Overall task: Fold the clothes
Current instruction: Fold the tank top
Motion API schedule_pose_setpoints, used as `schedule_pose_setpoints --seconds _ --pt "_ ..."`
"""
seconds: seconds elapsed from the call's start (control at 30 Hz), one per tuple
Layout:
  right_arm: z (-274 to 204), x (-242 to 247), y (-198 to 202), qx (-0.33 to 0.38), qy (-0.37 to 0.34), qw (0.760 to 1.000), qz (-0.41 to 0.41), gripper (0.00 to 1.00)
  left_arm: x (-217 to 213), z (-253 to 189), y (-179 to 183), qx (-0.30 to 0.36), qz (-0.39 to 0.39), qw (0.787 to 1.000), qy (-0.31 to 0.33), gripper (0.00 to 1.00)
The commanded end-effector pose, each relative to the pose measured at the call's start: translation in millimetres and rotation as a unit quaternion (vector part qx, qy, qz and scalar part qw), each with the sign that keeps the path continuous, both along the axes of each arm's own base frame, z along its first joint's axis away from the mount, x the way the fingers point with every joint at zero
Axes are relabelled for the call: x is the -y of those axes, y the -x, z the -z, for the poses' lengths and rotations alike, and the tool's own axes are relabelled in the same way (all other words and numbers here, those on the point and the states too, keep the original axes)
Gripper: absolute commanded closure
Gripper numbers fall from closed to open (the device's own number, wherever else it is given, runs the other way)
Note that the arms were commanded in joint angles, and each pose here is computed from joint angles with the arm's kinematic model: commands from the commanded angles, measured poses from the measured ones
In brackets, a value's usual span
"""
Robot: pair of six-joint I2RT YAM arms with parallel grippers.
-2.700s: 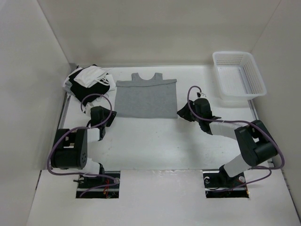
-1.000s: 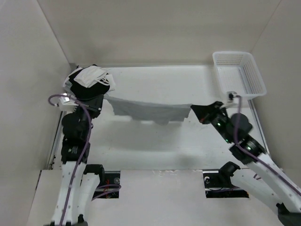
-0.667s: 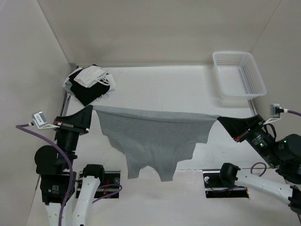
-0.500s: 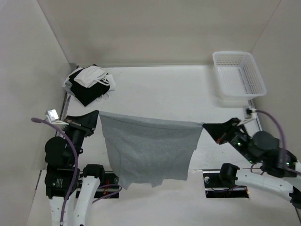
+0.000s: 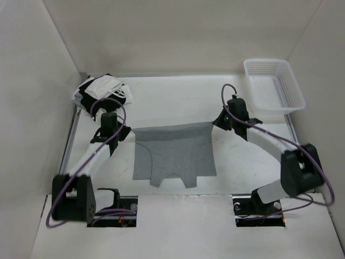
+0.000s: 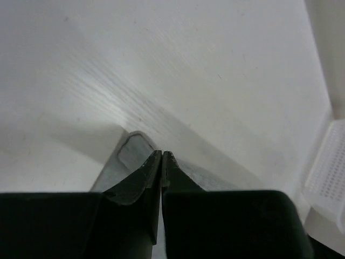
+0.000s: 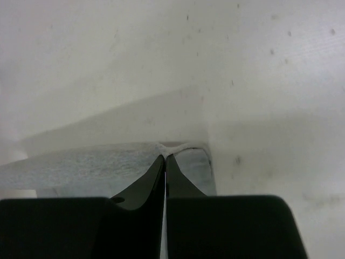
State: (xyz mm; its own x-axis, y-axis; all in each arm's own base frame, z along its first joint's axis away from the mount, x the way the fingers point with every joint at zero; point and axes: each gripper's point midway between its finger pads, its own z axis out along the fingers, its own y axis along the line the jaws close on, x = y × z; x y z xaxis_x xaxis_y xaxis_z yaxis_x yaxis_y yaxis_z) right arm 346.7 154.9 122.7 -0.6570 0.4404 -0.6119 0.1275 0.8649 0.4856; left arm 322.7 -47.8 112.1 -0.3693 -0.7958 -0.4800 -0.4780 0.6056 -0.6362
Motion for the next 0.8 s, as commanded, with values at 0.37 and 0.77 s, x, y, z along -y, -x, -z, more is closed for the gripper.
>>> schedule_pose_setpoints --seconds 0.37,0.77 --pt "-60.9 -6.5 -122.4 0.102 -0.059 0.993 -0.022 0.98 2.4 -66.7 -141.5 0.133 -0.019 0.991 0.01 1.0" --pt "-1.9 3.3 -33.0 0.078 -0.069 0.995 -0.002 0.99 0.0 -16.0 -36.8 0.128 -0.006 0.992 0.02 1.0"
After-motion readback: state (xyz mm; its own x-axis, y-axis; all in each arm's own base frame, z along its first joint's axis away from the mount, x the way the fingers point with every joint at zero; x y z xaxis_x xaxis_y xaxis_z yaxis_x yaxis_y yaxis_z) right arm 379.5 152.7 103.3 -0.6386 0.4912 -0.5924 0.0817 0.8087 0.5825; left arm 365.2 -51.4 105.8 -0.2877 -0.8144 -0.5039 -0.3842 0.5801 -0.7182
